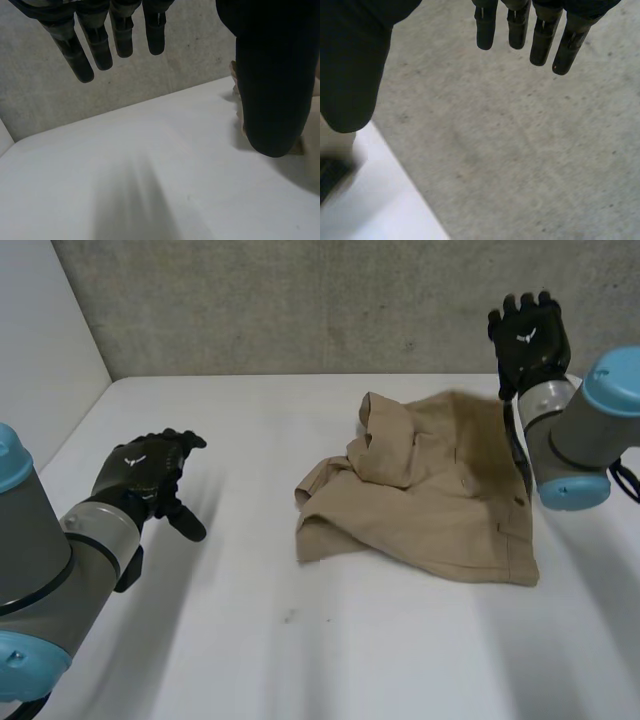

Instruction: Fold the shorts.

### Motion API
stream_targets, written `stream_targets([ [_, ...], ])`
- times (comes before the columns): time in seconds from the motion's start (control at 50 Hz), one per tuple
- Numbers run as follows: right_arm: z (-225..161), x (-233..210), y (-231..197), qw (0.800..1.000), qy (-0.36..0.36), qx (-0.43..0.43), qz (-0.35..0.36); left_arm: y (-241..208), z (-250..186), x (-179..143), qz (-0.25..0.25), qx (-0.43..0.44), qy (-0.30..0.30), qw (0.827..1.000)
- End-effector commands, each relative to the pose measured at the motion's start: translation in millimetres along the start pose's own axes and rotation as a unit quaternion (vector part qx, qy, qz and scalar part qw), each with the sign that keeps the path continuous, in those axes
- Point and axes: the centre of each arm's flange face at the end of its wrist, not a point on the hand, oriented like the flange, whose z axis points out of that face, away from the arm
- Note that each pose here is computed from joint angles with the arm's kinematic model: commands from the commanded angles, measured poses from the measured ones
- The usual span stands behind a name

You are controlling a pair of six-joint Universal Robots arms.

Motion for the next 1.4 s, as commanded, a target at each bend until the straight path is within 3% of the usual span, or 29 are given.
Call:
stream_targets([
  [0.02, -40, 11, -13, 0.999, -0.027, -0.042, 0.021, 1, 3, 3, 0.004, 0.010, 0.006, 1.000],
  [0.18, -97, 28, -23, 0.983, -0.084, -0.135, 0.094, -3, 8, 26, 0.011, 0.040, 0.044, 0.998],
  [0.28, -146, 9, -17, 0.944, -0.182, -0.228, 0.156, 2, 12, 50, 0.023, 0.042, 0.087, 0.995],
  [0.36, -172, 6, -10, 0.918, -0.211, -0.276, 0.190, 14, 17, 64, 0.042, 0.026, 0.103, 0.993],
  [0.42, -189, 5, -3, 0.911, -0.212, -0.294, 0.198, 22, 16, 79, 0.056, 0.020, 0.120, 0.991],
  [0.74, -214, -15, 24, 0.923, -0.202, -0.276, 0.179, 59, 38, 109, 0.073, -0.034, 0.126, 0.989],
  [0.9, -211, -15, 33, 0.931, -0.186, -0.265, 0.170, 77, 43, 106, 0.064, -0.082, 0.105, 0.989],
  [1.14, -199, -7, 52, 0.941, -0.164, -0.260, 0.145, 79, 44, 102, 0.056, -0.088, 0.100, 0.989],
  [1.4, -207, -2, 55, 0.929, -0.174, -0.294, 0.142, 78, 43, 106, 0.052, -0.086, 0.106, 0.989],
])
